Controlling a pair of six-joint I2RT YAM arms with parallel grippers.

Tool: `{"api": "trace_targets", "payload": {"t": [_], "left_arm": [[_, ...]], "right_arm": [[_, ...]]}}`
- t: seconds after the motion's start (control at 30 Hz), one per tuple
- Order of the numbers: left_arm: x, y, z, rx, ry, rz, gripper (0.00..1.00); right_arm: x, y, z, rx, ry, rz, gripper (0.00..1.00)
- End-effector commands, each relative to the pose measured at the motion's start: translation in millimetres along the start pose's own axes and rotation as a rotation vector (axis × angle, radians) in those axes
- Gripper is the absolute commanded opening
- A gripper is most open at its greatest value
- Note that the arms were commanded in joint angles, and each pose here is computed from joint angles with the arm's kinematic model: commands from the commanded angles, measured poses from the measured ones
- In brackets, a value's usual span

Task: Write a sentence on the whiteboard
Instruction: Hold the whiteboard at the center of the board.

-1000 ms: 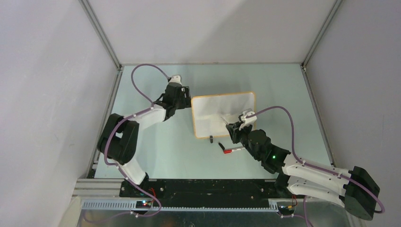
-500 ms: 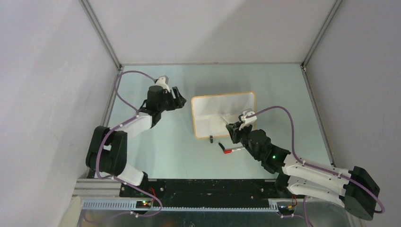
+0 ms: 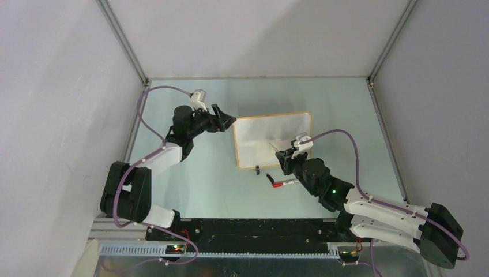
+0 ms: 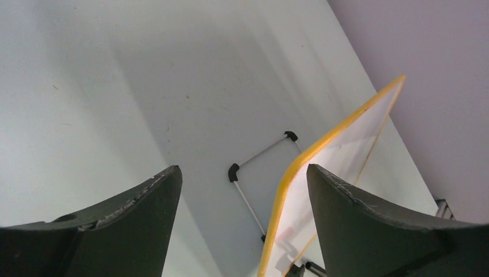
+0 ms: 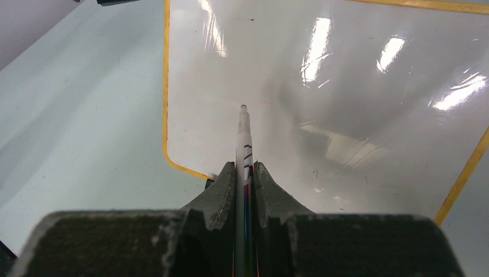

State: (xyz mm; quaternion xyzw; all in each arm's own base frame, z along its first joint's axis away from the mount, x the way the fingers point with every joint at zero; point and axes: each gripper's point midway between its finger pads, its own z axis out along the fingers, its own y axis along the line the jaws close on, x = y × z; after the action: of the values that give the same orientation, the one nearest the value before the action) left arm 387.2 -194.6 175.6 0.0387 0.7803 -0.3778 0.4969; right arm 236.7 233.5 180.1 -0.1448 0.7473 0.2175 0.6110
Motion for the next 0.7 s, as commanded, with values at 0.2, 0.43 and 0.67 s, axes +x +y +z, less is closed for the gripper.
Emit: {"api": "trace_targets", "payload": {"t": [0.2,0.43,0.67], "left_arm": [[-15,-43,-8,0.227,-0.038,0.023,0.84],[-4,-48,3,0.309,0.025,-0.012,0.78],[-5,-47,8,0.315,0.04,-0.006,0.7]], "right_arm": [[-23,5,0,-0.009,-0.058,0.015,0.0],[-23,6,0,-0.016,-0.058,0.013,0.0],[-36,34,1,-0.135,-0.016,0.042,0.0]]}}
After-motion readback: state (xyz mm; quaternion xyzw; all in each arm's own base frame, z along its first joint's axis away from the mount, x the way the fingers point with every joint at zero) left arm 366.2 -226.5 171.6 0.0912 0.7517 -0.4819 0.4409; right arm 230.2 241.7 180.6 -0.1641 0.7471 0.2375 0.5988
